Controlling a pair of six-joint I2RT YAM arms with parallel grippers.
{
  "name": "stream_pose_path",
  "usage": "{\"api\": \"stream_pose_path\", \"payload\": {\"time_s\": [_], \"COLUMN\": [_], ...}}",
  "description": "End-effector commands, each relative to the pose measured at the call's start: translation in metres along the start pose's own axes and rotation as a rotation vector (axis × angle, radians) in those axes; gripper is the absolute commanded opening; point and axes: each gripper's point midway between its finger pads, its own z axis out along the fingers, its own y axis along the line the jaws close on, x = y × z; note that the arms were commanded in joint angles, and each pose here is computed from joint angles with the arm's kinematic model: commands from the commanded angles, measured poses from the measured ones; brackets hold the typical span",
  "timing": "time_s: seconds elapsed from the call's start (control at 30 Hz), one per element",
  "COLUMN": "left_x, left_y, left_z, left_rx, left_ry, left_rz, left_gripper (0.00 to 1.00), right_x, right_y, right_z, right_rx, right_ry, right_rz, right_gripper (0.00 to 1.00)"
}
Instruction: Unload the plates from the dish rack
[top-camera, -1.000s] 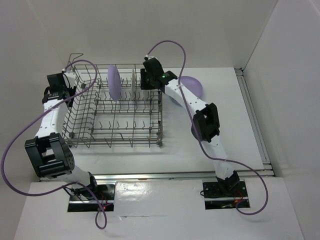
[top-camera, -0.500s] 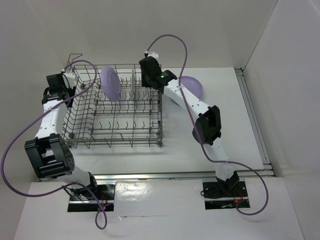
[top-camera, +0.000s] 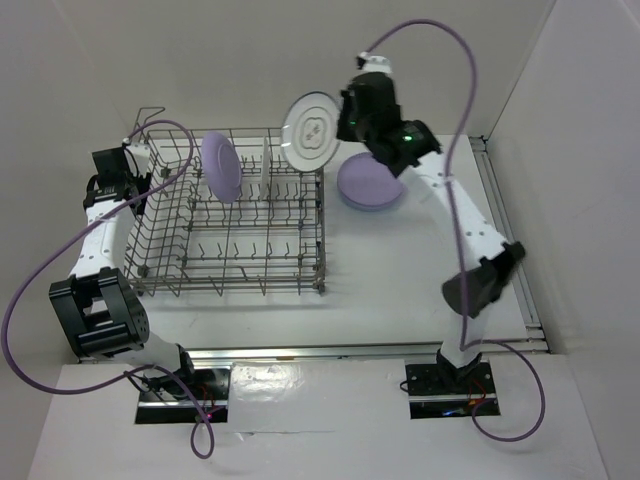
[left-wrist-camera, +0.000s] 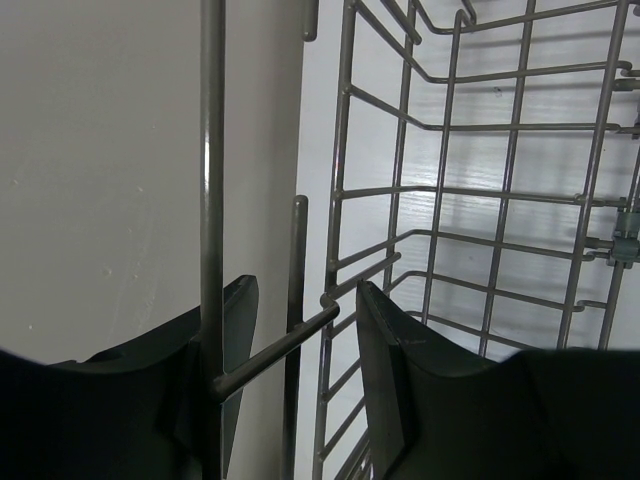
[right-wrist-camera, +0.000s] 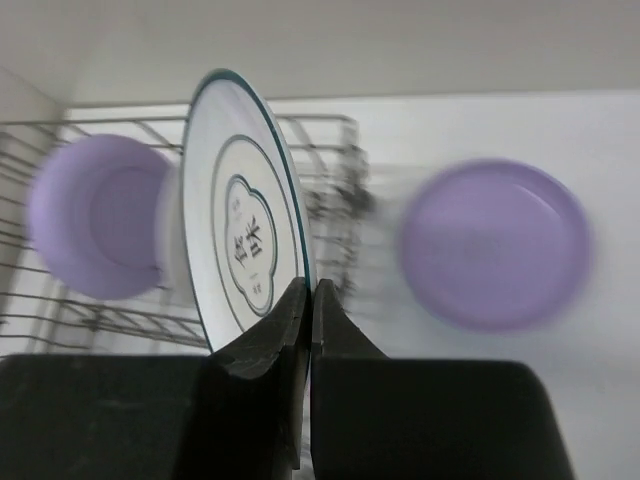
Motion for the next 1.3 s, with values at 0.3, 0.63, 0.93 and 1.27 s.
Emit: {"api": "stream_pose_path", "payload": {"time_s": [0.3,0.63,0.93,1.27], "left_x": [0.02,0.029,0.028,0.027], "left_y": [-0.024,-0.029,-0.027,-0.026], "left_z": [-0.004,-0.001,-0.003,-0.004], "left_rx": [0.094,0.103,0.095,0.095], "left_ry": [0.052,0.069,0.073,0.073], "left_rz": [-0.026,-0.013,-0.013,-0.013], "left_gripper": [0.57,0.57,0.57,0.57], "right_x": [0.035,0.224,0.307,0.355], "right_y": [-0.147,-0.171,-0.182,-0.208], "right_z": [-0.101,-0.126,-0.105,-0.101], "right_rx": [0.104,-0.067,-0.236,-0.118], "right_ry": [0.116,0.473,0.443,0.455], "right_rz": [0.185,0.377,0.427,0.439], "right_gripper": [0.0,0.0,0.0,0.27]}}
